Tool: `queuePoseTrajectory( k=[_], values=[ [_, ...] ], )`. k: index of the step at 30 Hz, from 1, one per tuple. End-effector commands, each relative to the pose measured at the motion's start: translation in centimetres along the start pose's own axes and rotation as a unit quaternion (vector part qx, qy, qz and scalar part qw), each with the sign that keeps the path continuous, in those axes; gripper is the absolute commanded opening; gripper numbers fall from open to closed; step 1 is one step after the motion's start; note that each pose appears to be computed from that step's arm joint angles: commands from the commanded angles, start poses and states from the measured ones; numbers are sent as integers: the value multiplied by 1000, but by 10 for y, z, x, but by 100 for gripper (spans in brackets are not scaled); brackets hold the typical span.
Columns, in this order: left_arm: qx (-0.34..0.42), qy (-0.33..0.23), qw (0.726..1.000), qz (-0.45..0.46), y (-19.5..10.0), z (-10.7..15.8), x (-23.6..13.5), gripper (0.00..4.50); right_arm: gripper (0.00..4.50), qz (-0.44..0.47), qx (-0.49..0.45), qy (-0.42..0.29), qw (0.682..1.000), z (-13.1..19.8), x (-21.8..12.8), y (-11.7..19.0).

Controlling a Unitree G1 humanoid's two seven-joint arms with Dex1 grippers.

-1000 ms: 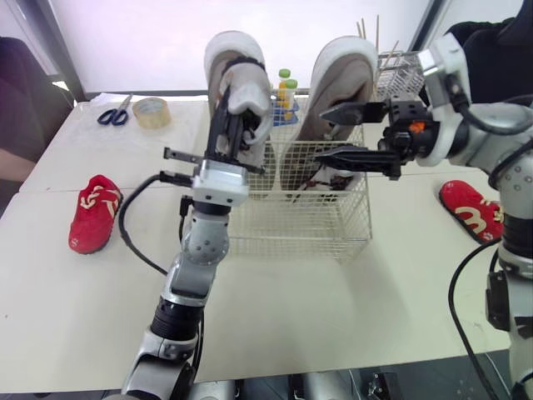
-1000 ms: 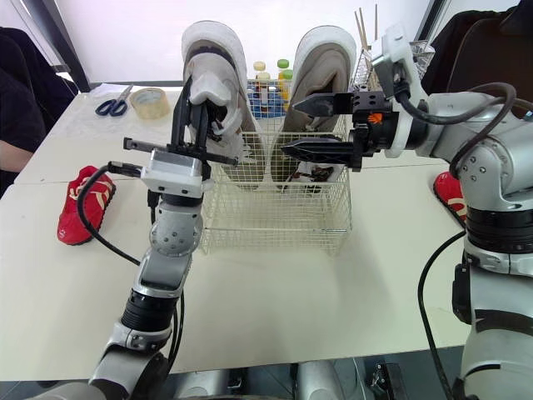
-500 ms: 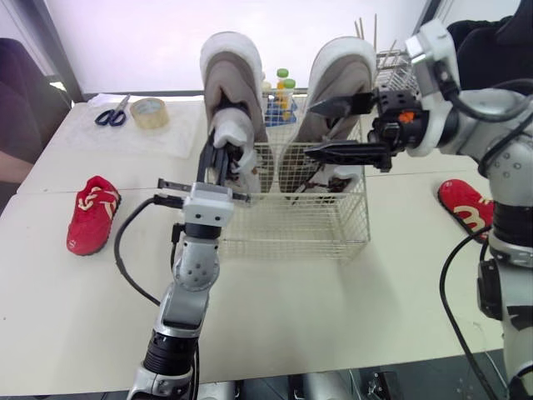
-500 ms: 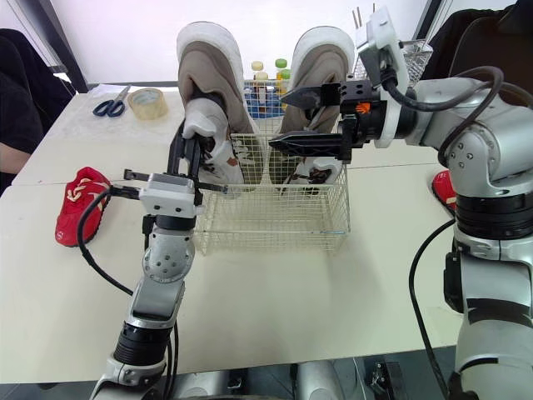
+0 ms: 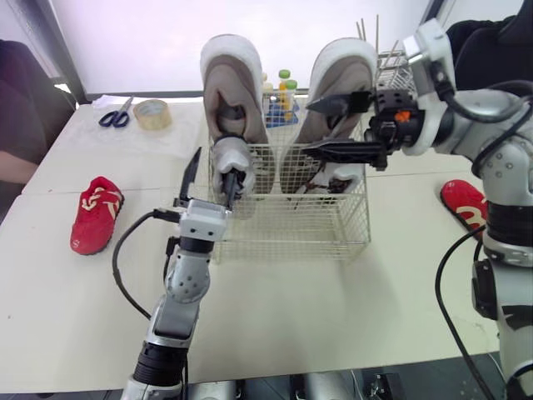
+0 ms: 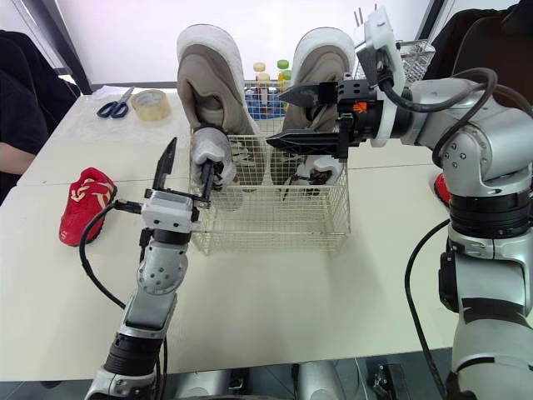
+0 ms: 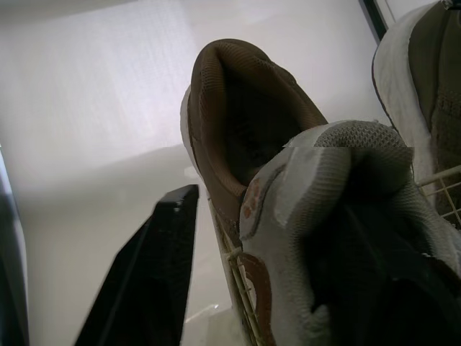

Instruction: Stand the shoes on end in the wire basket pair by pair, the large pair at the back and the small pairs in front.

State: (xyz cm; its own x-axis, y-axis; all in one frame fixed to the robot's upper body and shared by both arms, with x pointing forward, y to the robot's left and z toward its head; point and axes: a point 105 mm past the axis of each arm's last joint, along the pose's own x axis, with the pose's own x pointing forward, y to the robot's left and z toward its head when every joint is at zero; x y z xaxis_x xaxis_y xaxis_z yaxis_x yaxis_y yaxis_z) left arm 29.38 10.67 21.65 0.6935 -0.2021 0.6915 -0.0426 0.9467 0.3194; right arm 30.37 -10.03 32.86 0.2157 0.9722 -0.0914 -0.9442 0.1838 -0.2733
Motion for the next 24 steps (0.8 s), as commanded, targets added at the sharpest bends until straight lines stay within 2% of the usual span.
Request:
queuePoseTrajectory(
  k=[1,11,14,17,19,22,24],
  values=[
    [-3,33,999,2,16,-6,-8,432,450,-7,-28,-17,999,12,-3,-1],
    [-9,81,996,-41,62,6,-23,432,450,-9,-23,-13,1000,4,-9,-11],
    [-46,113,990,-72,70,5,-26,432,450,-20,-24,-5,999,2,-16,-16],
    [-118,140,976,-121,73,14,-28,432,450,-37,-24,9,999,-2,-28,-21],
    [-192,159,954,-164,70,24,-28,432,450,-49,-24,16,998,-4,-37,-22],
    [-325,183,897,-239,66,46,-31,432,450,-64,-24,23,997,-4,-45,-22],
    [-378,195,859,-286,66,60,-33,432,450,-74,-23,28,997,-5,-50,-21]
  ],
)
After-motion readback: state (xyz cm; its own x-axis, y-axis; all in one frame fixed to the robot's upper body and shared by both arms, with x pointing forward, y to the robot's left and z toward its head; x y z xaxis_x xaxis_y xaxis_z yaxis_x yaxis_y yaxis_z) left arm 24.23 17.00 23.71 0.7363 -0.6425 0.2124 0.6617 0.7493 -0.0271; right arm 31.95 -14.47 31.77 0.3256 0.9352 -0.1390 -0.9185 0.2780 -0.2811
